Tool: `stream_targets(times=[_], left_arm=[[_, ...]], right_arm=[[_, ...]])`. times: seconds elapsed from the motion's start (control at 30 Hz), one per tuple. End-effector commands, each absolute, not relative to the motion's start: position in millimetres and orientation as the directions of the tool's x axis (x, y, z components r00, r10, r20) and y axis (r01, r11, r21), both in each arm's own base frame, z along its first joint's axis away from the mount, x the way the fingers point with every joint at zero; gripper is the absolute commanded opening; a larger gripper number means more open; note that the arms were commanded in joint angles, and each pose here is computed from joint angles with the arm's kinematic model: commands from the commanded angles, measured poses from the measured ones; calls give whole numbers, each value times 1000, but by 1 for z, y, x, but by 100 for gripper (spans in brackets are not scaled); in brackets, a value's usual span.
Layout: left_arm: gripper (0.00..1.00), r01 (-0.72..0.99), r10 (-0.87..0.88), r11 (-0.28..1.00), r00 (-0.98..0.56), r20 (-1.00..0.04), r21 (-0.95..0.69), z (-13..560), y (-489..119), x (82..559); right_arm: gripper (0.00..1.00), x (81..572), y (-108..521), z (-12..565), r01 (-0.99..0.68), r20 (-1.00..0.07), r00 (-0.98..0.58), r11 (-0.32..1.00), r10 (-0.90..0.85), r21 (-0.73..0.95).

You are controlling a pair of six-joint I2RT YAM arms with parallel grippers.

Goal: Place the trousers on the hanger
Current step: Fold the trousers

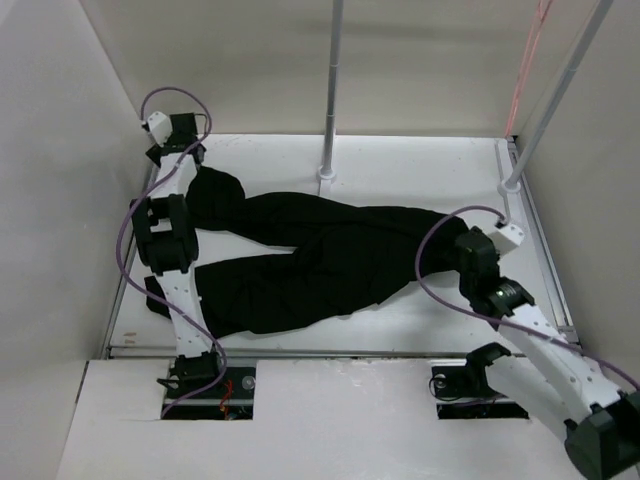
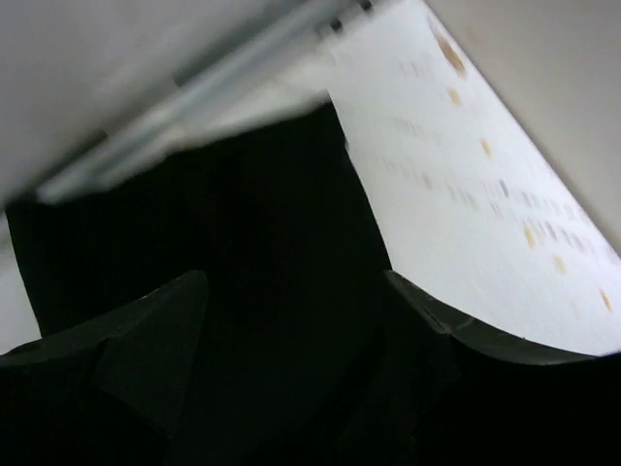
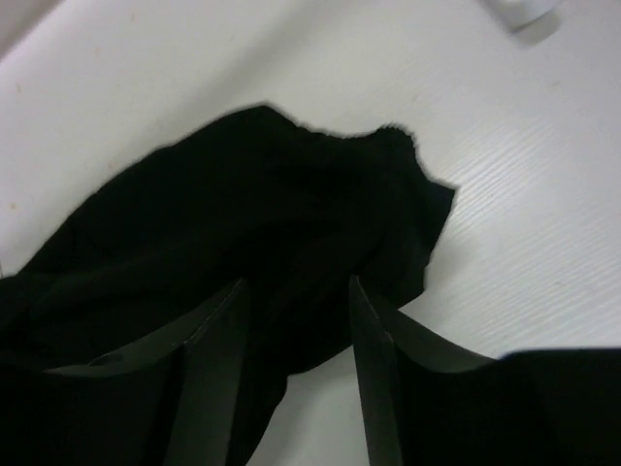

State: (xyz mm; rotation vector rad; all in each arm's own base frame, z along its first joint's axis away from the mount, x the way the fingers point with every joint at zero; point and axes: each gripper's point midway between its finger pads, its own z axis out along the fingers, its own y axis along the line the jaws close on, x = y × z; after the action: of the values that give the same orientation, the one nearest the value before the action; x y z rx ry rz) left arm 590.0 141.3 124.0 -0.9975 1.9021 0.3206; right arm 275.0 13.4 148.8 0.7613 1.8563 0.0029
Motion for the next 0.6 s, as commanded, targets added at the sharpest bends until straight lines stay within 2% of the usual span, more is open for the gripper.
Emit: stream_targets(times=[0.0, 0.03, 0.07, 0.17, 0.2, 0.27, 0.33, 0.37, 0.47, 0.57], left_arm=[[67, -596, -550, 690, -62, -833, -411, 224, 38, 571], [64, -553, -561, 708, -61, -825, -440, 230, 9, 554], [62, -501, -560, 737, -75, -825, -454, 233, -22, 536], [51, -350, -546, 808, -146, -825, -473, 231, -98, 481], [48, -292, -535, 831, -186, -824, -473, 226, -124, 459], [42, -179, -491, 871, -276, -826, -458, 210, -174, 415], [41, -53, -420, 900, -372, -828, -433, 190, -228, 375], [44, 5, -377, 909, -416, -827, -417, 179, -253, 358], [54, 208, -220, 907, -506, -834, -365, 158, -326, 319], [64, 356, -108, 879, -499, -860, -317, 154, -381, 301]], right_arm=[[33, 285, 37, 152, 454, -853, -250, 833, 459, 315], [16, 284, 40, 152, 448, -852, -253, 837, 457, 316], [8, 283, 41, 155, 442, -850, -248, 835, 465, 328], [7, 283, 34, 182, 416, -845, -203, 825, 495, 383], [10, 283, 31, 193, 402, -844, -176, 820, 506, 408], [26, 280, 25, 213, 378, -835, -117, 802, 538, 463], [41, 277, 16, 227, 368, -822, -52, 776, 568, 513], [45, 276, 12, 233, 363, -813, -26, 764, 581, 534], [49, 273, 1, 254, 346, -792, 23, 739, 610, 578], [52, 265, -13, 281, 327, -772, 91, 713, 629, 620]])
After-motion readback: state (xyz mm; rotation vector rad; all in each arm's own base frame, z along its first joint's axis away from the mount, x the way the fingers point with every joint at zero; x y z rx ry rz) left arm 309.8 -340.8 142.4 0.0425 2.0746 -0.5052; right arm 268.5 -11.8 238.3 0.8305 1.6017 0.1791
